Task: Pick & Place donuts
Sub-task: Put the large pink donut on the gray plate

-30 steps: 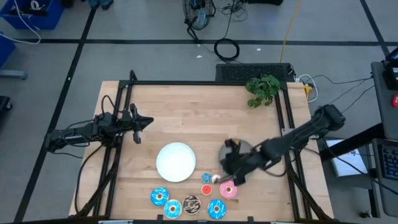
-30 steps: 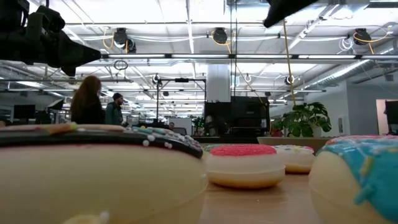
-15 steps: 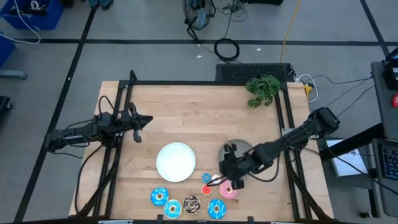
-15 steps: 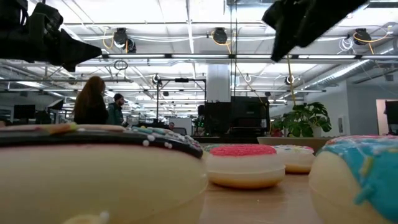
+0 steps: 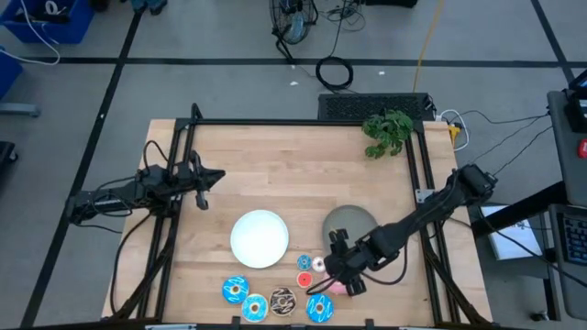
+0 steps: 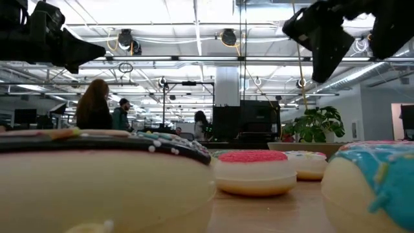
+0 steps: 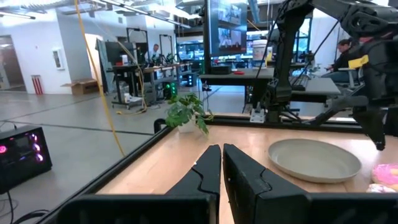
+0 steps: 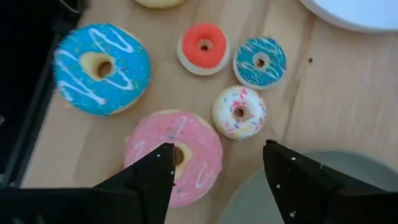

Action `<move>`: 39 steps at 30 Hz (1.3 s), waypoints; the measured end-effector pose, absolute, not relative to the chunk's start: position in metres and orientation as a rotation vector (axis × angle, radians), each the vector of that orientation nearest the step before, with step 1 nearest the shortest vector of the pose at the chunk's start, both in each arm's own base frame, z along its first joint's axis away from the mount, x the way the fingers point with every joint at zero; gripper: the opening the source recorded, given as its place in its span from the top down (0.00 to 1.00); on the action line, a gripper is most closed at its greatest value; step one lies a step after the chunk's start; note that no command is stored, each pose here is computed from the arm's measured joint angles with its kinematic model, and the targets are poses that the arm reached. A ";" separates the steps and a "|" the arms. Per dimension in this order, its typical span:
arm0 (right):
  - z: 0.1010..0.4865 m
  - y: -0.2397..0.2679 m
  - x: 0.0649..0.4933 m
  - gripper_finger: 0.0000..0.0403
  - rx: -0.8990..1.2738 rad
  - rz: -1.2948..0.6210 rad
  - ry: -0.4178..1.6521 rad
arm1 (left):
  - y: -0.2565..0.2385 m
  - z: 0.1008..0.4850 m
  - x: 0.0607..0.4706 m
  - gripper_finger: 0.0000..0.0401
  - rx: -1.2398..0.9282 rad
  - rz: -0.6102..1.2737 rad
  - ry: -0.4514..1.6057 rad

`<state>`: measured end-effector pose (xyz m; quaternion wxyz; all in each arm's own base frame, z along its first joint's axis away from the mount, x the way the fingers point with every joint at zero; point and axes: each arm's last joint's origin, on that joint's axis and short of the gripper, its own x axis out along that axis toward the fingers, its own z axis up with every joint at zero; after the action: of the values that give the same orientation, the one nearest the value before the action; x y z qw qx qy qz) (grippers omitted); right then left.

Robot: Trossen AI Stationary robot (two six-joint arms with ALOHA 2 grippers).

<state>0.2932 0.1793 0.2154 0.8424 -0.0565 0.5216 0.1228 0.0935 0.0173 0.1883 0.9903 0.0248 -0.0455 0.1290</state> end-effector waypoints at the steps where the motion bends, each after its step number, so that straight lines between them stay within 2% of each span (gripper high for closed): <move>1: 0.213 0.180 0.293 0.45 -0.121 0.258 1.108 | 0.017 0.188 0.094 0.94 0.050 0.259 -0.092; 9: 0.190 0.189 0.295 0.45 -0.140 0.272 1.128 | 0.017 0.188 0.094 0.94 0.049 0.259 -0.091; 39: 0.167 0.197 0.295 0.51 -0.206 0.317 1.117 | 0.017 0.187 0.094 0.94 0.041 0.258 -0.078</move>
<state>0.2953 0.1968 0.1666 0.8310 -0.0972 0.5268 0.1496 0.0937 0.0173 0.1869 0.9907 0.0205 -0.0390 0.1287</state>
